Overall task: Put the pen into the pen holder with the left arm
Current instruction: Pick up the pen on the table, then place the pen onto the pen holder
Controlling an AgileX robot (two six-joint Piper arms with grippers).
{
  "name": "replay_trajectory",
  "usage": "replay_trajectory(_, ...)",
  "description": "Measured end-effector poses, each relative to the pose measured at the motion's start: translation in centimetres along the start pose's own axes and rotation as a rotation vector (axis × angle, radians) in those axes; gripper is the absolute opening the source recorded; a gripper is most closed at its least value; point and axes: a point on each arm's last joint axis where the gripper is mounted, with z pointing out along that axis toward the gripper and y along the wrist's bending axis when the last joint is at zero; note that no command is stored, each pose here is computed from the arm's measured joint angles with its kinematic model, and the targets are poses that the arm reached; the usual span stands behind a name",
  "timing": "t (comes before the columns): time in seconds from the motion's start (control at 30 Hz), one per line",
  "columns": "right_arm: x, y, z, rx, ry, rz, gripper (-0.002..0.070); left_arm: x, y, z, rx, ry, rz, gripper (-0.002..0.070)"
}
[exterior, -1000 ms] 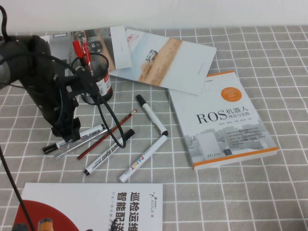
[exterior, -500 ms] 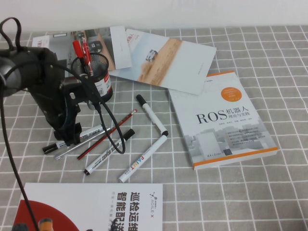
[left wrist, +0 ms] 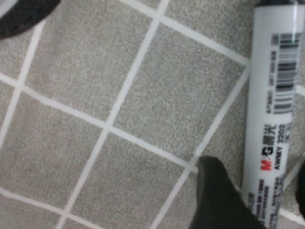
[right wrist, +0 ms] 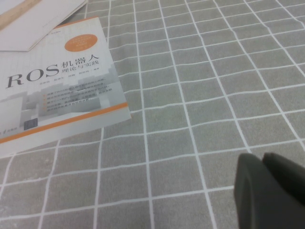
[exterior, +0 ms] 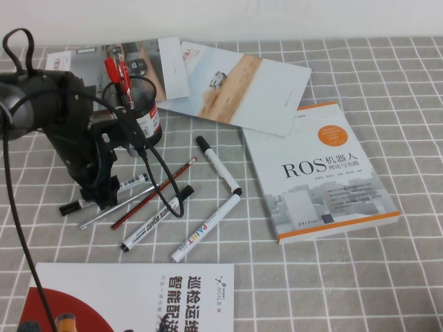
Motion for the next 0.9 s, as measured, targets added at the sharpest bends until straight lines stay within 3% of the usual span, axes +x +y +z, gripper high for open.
replay_trajectory(0.1, 0.0, 0.0, 0.0, 0.000, 0.000, 0.000, -0.0015, 0.0, 0.0, 0.1, 0.013, 0.009, -0.022, 0.0278)
replay_trajectory(0.27, 0.0, 0.0, 0.0, 0.000, 0.000, 0.000, -0.0015, 0.0, -0.2, 0.2, 0.040, 0.018, -0.033, 0.0108)
replay_trajectory(0.6, 0.0, 0.0, 0.0, 0.000, 0.000, 0.000, -0.0015, 0.2, -0.3, -0.6, 0.023, 0.030, -0.140, 0.0110)
replay_trajectory(0.9, 0.0, 0.0, 0.0, 0.000, 0.000, 0.000, -0.0015, 0.7, -1.5, -10.2, -0.123, -0.131, -0.332, 0.0110)
